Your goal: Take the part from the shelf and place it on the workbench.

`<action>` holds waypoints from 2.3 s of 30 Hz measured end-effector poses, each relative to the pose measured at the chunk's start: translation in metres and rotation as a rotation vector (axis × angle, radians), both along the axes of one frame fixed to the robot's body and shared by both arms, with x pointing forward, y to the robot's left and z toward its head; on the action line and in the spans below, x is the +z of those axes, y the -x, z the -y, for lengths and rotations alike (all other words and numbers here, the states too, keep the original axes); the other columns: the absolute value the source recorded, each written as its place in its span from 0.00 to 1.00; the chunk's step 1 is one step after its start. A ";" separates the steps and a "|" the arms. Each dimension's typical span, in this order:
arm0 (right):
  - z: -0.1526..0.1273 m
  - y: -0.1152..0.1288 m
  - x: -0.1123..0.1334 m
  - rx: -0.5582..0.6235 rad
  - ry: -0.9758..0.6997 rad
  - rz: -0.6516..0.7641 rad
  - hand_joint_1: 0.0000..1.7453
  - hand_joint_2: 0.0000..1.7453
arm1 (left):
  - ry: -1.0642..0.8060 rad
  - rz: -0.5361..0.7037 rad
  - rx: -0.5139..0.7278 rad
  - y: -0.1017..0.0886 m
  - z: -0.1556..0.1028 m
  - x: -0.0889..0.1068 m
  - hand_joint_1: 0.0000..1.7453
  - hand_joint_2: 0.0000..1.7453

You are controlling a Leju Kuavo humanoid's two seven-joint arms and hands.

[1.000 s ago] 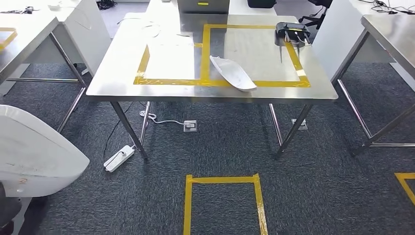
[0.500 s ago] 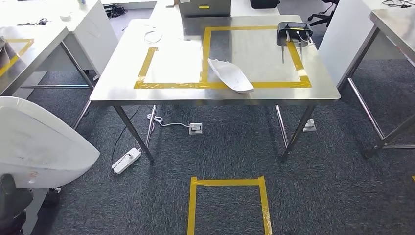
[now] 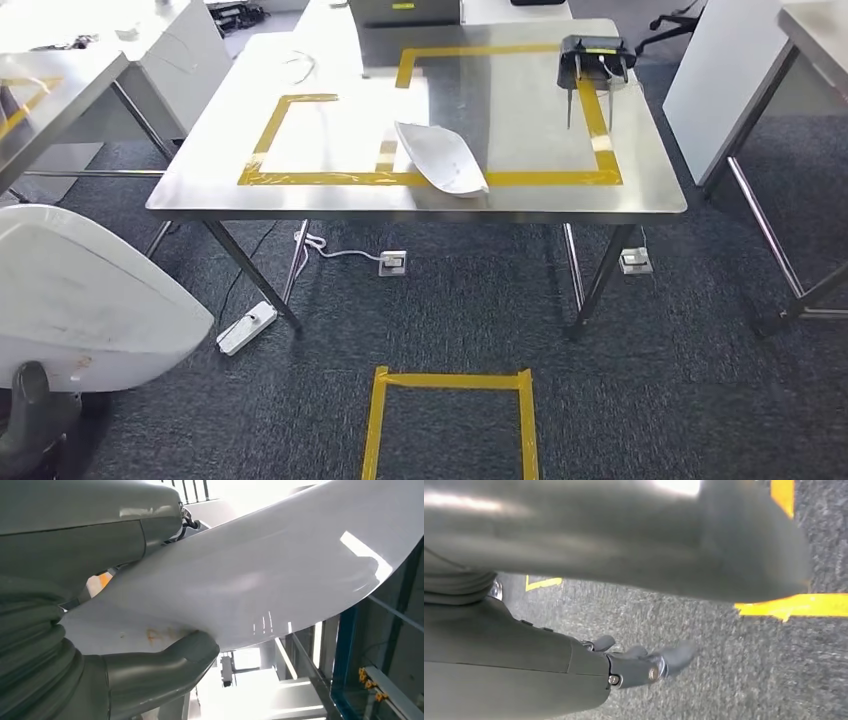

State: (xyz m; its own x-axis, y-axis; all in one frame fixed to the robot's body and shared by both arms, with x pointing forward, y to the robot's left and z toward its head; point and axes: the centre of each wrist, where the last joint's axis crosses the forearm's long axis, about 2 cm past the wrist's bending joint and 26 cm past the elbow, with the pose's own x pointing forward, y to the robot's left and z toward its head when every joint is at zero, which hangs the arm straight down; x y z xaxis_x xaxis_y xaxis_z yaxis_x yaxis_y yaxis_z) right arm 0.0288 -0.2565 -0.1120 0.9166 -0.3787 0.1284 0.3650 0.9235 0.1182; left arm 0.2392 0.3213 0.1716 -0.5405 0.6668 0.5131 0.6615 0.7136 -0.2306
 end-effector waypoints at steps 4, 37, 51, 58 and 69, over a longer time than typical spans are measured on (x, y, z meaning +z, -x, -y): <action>-0.002 -0.001 0.000 -0.008 -0.004 -0.012 0.00 0.00 | -0.001 0.006 -0.002 -0.002 0.001 0.003 1.00 1.00; 0.005 -0.007 0.000 -0.010 0.008 -0.005 0.00 0.00 | -0.014 -0.019 0.049 -0.006 0.007 -0.001 1.00 1.00; 0.004 -0.007 0.000 -0.015 0.003 -0.003 0.00 0.00 | -0.024 -0.023 0.052 -0.009 0.008 0.000 1.00 1.00; 0.003 -0.008 0.001 -0.012 0.002 -0.002 0.00 0.00 | -0.023 -0.018 0.048 -0.009 0.008 0.000 1.00 1.00; 0.003 -0.008 0.001 -0.013 0.002 0.001 0.00 0.00 | -0.023 -0.022 0.046 -0.008 0.005 -0.002 1.00 1.00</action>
State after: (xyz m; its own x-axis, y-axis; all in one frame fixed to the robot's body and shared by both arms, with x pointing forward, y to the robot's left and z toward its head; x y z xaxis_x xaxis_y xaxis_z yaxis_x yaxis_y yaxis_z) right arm 0.0364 -0.2592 -0.1114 0.9113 -0.3907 0.1300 0.3772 0.9187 0.1173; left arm 0.2471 0.3161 0.1693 -0.5591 0.6293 0.5398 0.6226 0.7486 -0.2279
